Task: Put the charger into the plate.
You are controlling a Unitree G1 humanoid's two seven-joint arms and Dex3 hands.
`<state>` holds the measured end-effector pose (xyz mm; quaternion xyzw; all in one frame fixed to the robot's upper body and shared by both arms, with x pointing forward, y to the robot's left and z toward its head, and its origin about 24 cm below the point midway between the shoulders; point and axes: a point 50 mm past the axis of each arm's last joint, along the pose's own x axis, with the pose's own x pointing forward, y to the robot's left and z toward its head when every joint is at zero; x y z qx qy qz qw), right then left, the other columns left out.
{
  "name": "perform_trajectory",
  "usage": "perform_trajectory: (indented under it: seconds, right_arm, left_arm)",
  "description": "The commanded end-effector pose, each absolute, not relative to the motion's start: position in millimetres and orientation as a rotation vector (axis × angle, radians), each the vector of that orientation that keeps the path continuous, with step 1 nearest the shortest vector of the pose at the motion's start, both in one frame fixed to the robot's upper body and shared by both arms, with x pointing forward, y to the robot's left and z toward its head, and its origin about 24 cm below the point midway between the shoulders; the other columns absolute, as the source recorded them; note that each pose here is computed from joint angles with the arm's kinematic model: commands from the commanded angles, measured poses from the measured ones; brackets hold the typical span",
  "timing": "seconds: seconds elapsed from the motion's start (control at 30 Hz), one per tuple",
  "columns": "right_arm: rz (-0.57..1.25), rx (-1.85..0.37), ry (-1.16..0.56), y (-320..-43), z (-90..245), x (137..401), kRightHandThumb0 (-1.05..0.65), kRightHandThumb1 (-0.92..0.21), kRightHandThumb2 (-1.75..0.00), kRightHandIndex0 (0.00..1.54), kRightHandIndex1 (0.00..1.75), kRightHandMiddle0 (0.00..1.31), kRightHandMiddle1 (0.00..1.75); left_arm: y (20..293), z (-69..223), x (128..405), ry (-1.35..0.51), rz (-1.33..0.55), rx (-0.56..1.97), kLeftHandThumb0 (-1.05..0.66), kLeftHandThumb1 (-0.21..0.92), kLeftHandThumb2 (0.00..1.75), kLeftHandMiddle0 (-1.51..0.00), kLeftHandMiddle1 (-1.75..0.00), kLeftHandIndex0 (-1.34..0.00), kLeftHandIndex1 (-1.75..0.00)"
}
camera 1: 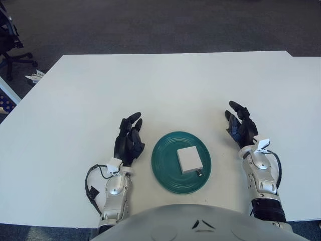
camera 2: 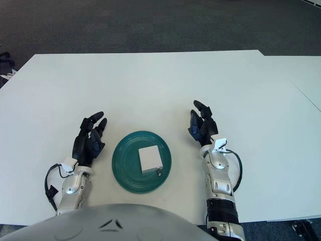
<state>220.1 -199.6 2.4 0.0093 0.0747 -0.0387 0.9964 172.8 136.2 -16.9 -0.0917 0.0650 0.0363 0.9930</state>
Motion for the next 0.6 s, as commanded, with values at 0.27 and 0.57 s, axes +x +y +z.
perform_trajectory:
  seconds: [0.27, 0.57]
  right_arm:
    - [-0.065, 0.033, 0.366, -195.8, -31.0, 194.3, -0.66, -0.92, -0.70, 0.28, 0.00, 0.00, 0.57]
    - [-0.067, 0.022, 0.366, -195.0, -30.1, 192.4, -0.67, -0.92, -0.68, 0.27, 0.00, 0.00, 0.58]
  left_arm:
    - [137.8, -32.9, 158.9, 0.227, 0.107, -0.206, -0.90, 0.92, 0.85, -0.55, -0.06, -0.25, -0.91]
    - [137.6, -32.0, 158.1, 0.236, 0.117, -0.169, -0.93, 0.92, 0.88, -0.55, -0.05, -0.22, -0.90]
